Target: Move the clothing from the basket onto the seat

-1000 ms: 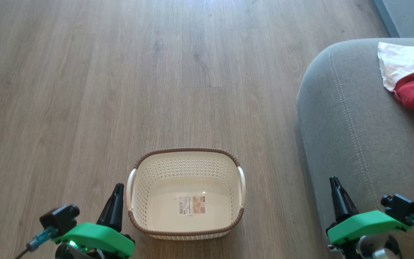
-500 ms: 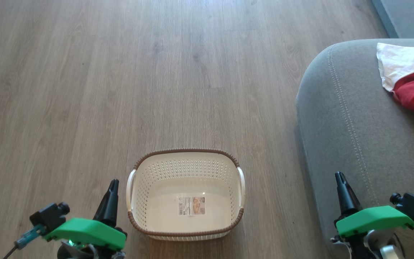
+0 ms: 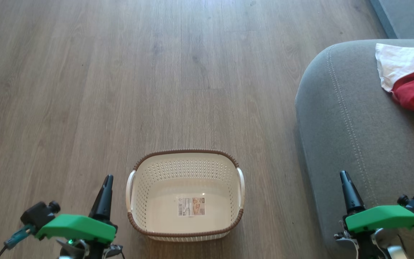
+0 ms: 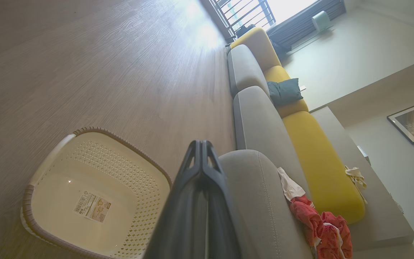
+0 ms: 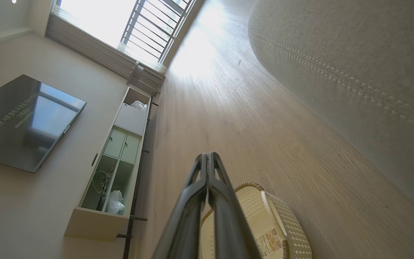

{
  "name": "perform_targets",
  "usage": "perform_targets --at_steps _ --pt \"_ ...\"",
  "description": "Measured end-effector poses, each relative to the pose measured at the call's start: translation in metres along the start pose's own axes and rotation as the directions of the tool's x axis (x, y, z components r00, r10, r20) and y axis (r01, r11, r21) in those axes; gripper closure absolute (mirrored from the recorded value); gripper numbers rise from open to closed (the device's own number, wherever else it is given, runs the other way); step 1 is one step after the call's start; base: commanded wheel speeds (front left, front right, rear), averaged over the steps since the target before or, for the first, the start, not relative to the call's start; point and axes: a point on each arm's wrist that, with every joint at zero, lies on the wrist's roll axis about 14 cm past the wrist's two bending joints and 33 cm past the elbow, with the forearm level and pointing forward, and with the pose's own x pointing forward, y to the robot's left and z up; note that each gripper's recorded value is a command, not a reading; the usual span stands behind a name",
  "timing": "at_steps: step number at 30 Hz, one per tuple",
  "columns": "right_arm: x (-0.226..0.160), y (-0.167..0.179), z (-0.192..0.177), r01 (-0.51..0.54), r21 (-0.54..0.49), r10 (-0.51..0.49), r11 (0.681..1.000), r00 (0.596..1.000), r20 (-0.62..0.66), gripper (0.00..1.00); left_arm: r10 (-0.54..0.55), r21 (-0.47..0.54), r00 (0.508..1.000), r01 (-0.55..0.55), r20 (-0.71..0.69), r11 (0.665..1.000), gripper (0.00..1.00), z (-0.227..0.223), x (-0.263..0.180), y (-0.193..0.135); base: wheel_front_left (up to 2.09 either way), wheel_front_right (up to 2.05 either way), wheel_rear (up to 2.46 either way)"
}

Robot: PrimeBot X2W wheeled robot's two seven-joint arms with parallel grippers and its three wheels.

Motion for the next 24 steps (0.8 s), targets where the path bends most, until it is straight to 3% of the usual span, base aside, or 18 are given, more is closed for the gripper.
perform_targets --at_steps 24 --pt "0.004 0.006 0.015 -0.022 0.261 0.016 0.965 1.000 0.024 1.00 -0.005 -0.273 1.000 0.008 0.012 0.962 1.00 0.013 0.005 0.001 0.00 0.00 0.00"
